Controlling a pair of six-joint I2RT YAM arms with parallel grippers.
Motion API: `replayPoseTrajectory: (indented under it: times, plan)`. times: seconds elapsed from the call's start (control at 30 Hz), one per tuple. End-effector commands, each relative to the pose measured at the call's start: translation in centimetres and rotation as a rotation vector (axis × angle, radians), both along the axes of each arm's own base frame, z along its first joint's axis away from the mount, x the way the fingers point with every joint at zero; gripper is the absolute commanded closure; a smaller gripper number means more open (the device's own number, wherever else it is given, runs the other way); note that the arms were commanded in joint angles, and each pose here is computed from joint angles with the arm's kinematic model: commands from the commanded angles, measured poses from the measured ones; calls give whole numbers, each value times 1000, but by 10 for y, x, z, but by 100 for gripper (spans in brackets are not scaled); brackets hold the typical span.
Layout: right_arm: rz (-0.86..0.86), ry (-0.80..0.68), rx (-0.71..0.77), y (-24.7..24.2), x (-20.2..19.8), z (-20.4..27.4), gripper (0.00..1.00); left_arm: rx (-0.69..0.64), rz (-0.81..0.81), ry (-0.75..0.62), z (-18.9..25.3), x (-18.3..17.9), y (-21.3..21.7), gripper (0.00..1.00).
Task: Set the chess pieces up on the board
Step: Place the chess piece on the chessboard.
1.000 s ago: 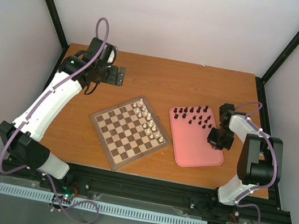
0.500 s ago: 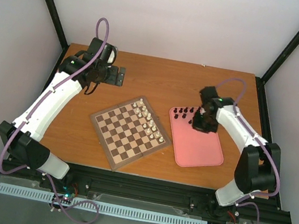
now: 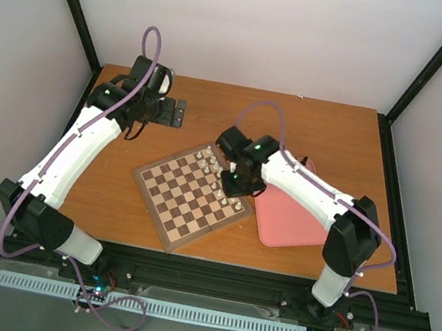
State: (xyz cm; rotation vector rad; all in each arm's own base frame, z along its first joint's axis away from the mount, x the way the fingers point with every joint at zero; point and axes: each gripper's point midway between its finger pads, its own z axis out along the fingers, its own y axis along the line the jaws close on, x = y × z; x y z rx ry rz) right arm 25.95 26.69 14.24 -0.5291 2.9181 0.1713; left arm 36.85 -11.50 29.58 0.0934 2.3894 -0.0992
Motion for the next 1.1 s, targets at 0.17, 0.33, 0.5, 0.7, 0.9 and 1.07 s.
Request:
replayPoseTrajectory:
  times: [0.17,0.33,0.5,0.7,0.9,1.07]
  plan:
    - [140,84,-9,26,-47,-31,97,-26,11,-31,12,-2,2,0]
    - [157,96,-31,26,-48,-46,97,-20,16,-35,13,-3,3,0]
    - [177,114,-69,26,-45,-60,97,-6,23,-36,13,-3,6,0]
    - [183,118,-111,22,-43,-71,97,9,33,-51,17,-3,10,0]
    - [183,127,-143,19,-41,-79,97,13,33,-48,16,-3,10,0]
    - [164,117,-163,16,-33,-81,96,19,36,-44,14,-3,11,0]
